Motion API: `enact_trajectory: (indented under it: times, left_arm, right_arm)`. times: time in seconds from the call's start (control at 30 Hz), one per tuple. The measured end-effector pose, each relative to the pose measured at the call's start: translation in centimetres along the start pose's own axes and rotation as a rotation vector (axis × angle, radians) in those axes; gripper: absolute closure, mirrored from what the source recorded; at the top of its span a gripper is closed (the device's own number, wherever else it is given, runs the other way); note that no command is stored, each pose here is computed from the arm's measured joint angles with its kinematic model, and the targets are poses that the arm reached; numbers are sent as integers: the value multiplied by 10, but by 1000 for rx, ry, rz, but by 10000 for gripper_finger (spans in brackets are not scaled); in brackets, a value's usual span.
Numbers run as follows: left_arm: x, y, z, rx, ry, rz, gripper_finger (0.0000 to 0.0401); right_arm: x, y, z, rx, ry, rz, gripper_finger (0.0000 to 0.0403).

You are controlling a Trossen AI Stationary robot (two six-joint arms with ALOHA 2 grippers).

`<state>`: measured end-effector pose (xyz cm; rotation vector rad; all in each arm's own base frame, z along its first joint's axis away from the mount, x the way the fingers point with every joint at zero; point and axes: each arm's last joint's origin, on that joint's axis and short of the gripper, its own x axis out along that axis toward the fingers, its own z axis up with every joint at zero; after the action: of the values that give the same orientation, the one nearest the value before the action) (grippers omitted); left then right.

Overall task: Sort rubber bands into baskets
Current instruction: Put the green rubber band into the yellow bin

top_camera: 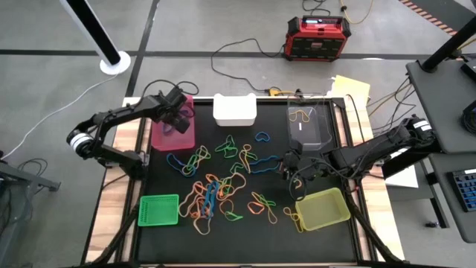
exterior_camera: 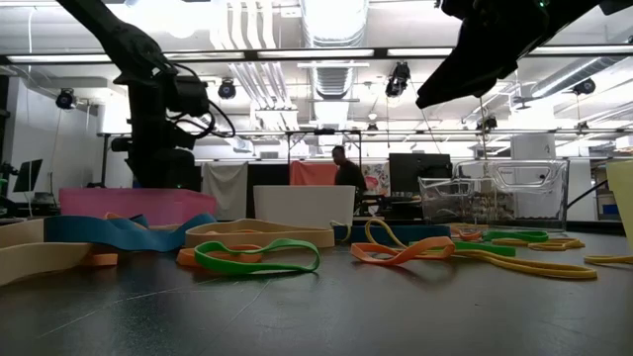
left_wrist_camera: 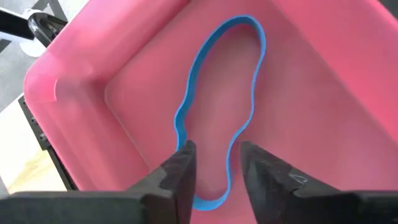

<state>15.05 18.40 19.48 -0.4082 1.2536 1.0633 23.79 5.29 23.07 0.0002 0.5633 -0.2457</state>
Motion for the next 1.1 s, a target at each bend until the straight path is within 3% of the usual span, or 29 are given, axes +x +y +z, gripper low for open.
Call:
enact_trajectory:
  times: [0.13, 0.33, 0.5, 0.7, 0.87, 1.1]
  left_arm:
    - [-9, -12, -1, 40, -39, -74, 262]
    - [-42, -48, -7, 113, -280, -240, 255]
    - [-76, -69, -26, 166, -463, -368, 259]
    - [-107, -86, -56, 340, -661, -507, 260]
    - [-112, -98, -80, 443, -725, -593, 260]
    - [-101, -107, -94, 411, -739, -659, 260]
  right_arm:
    - [0, 0, 1, 9, -4, -1, 229]
    - [3, -6, 3, 32, -19, -24, 229]
    - [7, -18, 6, 114, -28, -103, 229]
    - [11, -28, 9, 138, -21, -114, 230]
    - [17, -25, 20, 113, -19, -90, 230]
    - [32, -17, 27, 19, 24, -24, 237]
